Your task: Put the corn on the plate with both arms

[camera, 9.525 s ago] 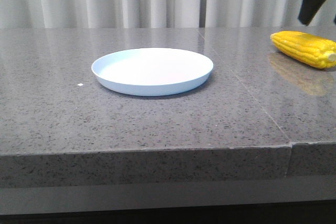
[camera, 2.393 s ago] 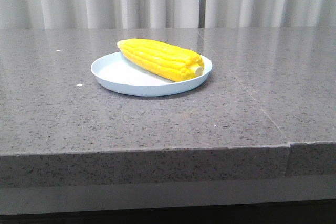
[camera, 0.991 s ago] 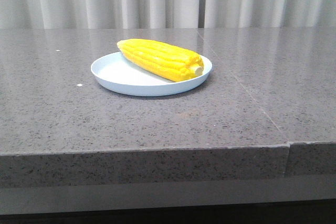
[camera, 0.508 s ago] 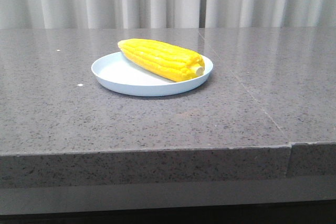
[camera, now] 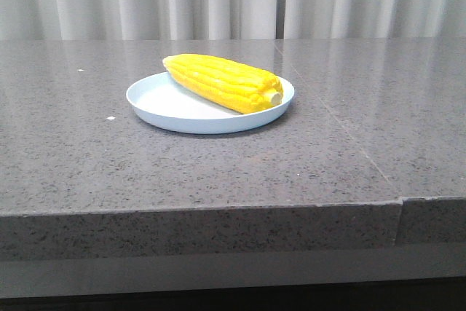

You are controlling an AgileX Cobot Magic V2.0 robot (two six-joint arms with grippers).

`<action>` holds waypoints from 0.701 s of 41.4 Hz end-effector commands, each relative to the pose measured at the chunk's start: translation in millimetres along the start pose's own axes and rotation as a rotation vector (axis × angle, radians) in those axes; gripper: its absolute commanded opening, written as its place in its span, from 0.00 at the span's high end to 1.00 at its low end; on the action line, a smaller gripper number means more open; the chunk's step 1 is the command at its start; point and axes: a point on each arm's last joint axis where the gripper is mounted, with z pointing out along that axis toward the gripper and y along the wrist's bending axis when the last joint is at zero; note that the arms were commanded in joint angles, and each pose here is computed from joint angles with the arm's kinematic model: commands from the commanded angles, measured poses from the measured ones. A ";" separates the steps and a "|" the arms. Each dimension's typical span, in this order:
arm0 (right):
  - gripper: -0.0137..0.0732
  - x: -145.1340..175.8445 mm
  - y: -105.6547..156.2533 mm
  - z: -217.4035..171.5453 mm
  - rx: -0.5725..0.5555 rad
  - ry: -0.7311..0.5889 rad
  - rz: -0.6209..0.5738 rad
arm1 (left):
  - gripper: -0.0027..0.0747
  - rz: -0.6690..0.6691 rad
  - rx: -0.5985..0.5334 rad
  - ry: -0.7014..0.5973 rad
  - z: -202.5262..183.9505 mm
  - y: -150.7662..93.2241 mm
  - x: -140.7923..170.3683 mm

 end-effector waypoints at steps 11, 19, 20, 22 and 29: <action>0.98 38.1 -4.1 0.4 0.032 -0.215 -0.014 | 0.99 -0.009 0.004 -0.102 -2.0 -0.1 -8.0; 0.98 49.7 -4.8 2.8 0.033 -0.207 -0.013 | 0.99 -0.009 0.004 -0.102 -2.0 -0.1 -8.0; 0.98 49.7 -4.8 2.8 0.033 -0.207 -0.013 | 0.99 -0.009 0.004 -0.102 -2.0 -0.1 -8.0; 0.98 49.8 -4.8 2.8 0.033 -0.206 -0.013 | 0.99 -0.009 0.004 -0.102 -2.0 -0.1 -8.0; 0.98 49.8 -4.8 2.8 0.033 -0.206 -0.013 | 0.99 -0.009 0.004 -0.102 -2.0 -0.1 -8.0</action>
